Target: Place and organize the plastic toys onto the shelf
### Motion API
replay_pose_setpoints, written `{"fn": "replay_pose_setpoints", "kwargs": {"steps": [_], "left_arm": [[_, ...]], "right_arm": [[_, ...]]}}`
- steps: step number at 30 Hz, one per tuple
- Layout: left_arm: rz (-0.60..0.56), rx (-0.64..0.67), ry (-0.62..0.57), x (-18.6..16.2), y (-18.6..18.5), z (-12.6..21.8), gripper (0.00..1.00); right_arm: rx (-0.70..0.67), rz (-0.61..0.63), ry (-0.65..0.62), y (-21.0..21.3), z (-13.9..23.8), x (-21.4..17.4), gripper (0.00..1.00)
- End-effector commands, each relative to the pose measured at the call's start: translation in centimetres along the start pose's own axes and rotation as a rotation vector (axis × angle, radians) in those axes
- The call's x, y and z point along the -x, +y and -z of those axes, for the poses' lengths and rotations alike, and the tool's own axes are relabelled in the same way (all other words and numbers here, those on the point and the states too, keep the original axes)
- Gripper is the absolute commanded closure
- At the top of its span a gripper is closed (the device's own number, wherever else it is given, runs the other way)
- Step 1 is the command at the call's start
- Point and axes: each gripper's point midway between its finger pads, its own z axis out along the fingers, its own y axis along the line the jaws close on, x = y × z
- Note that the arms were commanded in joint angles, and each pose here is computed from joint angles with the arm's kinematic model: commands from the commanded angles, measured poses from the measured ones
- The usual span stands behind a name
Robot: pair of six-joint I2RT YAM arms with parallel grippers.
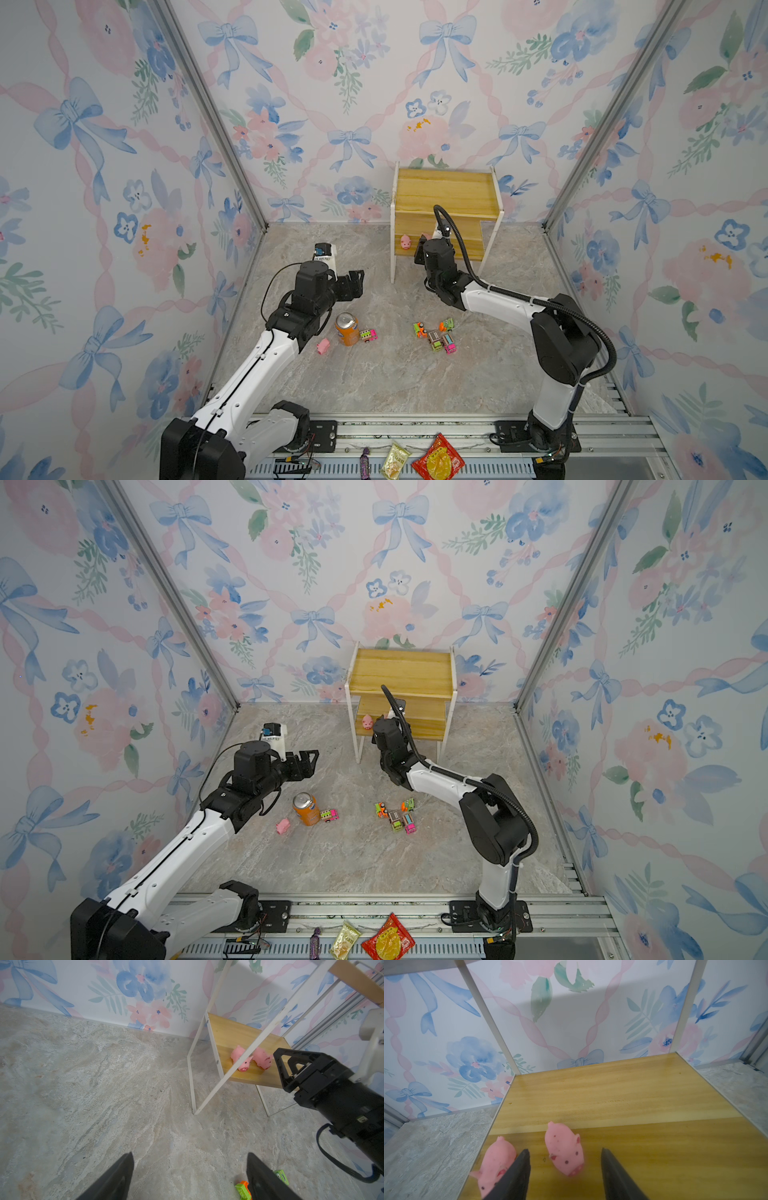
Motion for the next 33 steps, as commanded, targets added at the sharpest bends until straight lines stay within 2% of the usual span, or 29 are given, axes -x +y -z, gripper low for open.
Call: {"fn": "replay_pose_setpoints", "kwargs": {"steps": [1, 12, 15, 18, 24, 33], "left_arm": [[-0.003, -0.004, -0.018, 0.4, 0.1, 0.4, 0.14], [0.003, 0.012, -0.017, 0.4, 0.6, 0.2, 0.14], [0.005, 0.023, -0.017, 0.3, 0.9, 0.1, 0.14], [0.010, 0.039, -0.015, 0.3, 1.4, -0.1, 0.14], [0.037, 0.100, -0.015, 0.5, 3.6, -0.4, 0.14], [0.068, 0.263, -0.031, 0.5, 8.0, -0.4, 0.14]], "right_arm": [[0.048, -0.046, -0.046, 0.3, 1.8, 2.3, 0.41], [0.179, -0.001, 0.065, -0.2, 7.1, 0.5, 0.35], [0.244, 0.067, 0.112, 0.5, 9.2, -1.1, 0.35], [0.356, 0.150, 0.160, 2.1, 11.5, -3.2, 0.34], [0.582, 0.214, 0.242, 5.3, 16.3, -7.7, 0.34], [0.800, 0.326, 0.310, 12.4, 22.1, -14.2, 0.34]]}}
